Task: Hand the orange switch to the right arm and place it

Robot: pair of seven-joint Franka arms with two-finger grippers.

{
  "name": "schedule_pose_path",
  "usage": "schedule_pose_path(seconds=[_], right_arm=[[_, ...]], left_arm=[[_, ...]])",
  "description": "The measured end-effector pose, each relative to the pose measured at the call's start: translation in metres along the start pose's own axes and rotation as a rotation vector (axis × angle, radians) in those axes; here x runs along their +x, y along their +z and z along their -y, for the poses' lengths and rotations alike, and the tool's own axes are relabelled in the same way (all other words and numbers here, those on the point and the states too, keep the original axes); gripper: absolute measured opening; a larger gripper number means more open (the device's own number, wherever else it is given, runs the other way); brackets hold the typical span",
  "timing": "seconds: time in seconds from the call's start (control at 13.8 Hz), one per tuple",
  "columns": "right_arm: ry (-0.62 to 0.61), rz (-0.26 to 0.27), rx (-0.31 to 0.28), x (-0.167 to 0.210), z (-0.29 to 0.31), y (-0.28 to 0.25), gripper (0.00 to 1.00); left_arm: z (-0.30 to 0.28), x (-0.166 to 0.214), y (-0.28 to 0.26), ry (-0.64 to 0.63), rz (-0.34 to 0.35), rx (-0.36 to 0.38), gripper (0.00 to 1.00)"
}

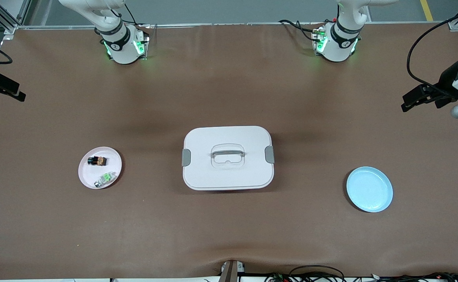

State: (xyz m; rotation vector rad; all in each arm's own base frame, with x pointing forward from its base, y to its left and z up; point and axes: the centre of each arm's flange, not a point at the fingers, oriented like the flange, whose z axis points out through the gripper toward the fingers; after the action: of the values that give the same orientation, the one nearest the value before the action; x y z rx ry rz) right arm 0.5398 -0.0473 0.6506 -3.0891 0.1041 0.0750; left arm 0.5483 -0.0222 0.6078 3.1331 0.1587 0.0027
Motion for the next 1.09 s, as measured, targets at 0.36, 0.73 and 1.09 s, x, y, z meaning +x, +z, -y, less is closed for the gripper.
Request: schedule_pose_path(seconds=[0.36, 0.73, 1.09], right_arm=[[-0.007, 0.0, -0.052, 0.0, 0.002, 0.0, 1.0], [-0.028, -0.008, -0.073, 0.001, 0.012, 0.0, 1.0], [-0.007, -0.037, -0.073, 0.004, 0.012, -0.003, 1.0]], left_arm=[[0.0, 0.0, 0.0, 0.0, 0.001, 0.0, 1.0], [0.001, 0.0, 0.0, -0.002, 0.004, 0.001, 1.0], [0.004, 0.0, 0.0, -0.008, 0.004, 0.001, 1.0]])
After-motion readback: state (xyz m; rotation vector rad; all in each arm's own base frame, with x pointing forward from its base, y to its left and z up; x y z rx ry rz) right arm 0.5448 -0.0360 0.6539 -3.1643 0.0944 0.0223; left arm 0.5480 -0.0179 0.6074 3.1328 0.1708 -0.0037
